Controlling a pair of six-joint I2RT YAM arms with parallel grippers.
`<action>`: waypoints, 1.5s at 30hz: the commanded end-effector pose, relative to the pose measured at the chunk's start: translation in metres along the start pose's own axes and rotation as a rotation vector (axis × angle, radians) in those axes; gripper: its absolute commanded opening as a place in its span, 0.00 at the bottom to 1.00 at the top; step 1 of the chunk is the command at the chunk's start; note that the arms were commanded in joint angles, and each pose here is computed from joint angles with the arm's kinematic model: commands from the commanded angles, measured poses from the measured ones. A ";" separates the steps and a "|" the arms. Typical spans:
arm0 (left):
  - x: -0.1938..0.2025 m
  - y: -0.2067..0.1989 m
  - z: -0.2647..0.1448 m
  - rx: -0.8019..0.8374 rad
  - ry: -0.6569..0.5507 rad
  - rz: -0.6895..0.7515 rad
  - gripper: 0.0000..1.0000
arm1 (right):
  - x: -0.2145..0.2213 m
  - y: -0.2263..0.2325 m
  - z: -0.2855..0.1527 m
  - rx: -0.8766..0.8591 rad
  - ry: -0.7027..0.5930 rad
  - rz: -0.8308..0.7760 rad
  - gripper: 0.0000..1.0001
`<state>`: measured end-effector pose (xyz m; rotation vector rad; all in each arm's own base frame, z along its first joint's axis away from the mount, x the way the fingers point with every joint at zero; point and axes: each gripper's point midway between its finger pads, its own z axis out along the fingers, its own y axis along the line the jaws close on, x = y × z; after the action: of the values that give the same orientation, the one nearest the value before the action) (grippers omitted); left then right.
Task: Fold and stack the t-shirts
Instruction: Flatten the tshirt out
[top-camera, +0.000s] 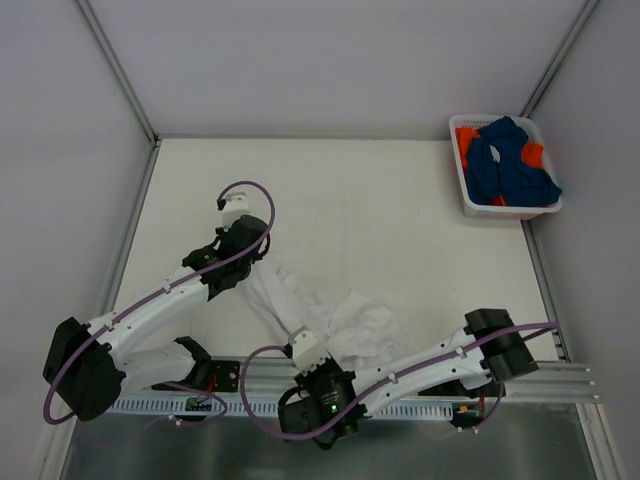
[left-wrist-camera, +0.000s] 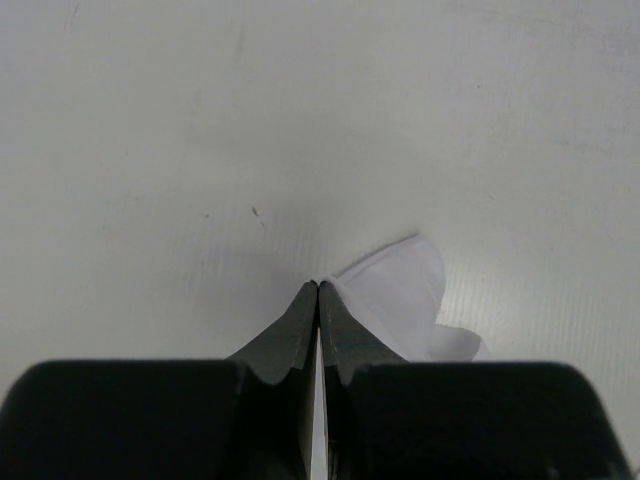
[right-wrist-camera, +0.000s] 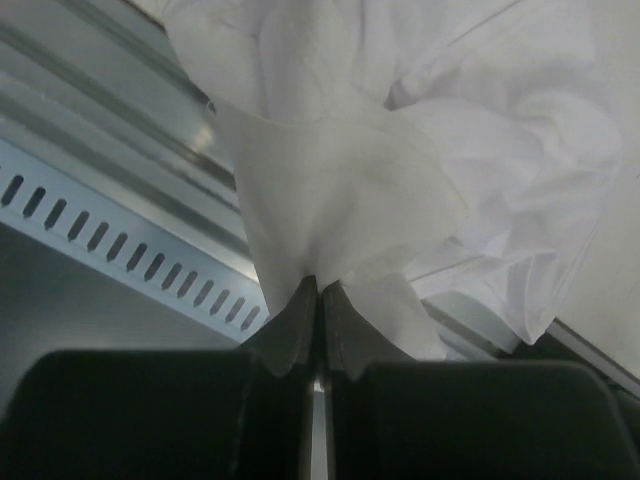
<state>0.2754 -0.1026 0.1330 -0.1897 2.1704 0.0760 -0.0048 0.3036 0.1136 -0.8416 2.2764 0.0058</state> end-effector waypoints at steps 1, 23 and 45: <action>-0.040 -0.012 -0.003 -0.009 -0.096 -0.031 0.00 | 0.020 0.005 -0.019 0.050 0.064 0.028 0.03; -0.025 -0.006 -0.018 0.072 -0.077 -0.084 0.00 | 0.018 0.016 -0.061 -0.115 -0.077 0.074 1.00; 0.039 0.025 -0.034 0.054 0.075 -0.150 0.00 | -0.057 -0.025 0.120 -0.012 -0.056 0.196 0.77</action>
<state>0.2292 -0.0878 0.1184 -0.2990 2.2168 -0.0564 0.1132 0.2992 0.0546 -0.5697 2.3125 -0.0094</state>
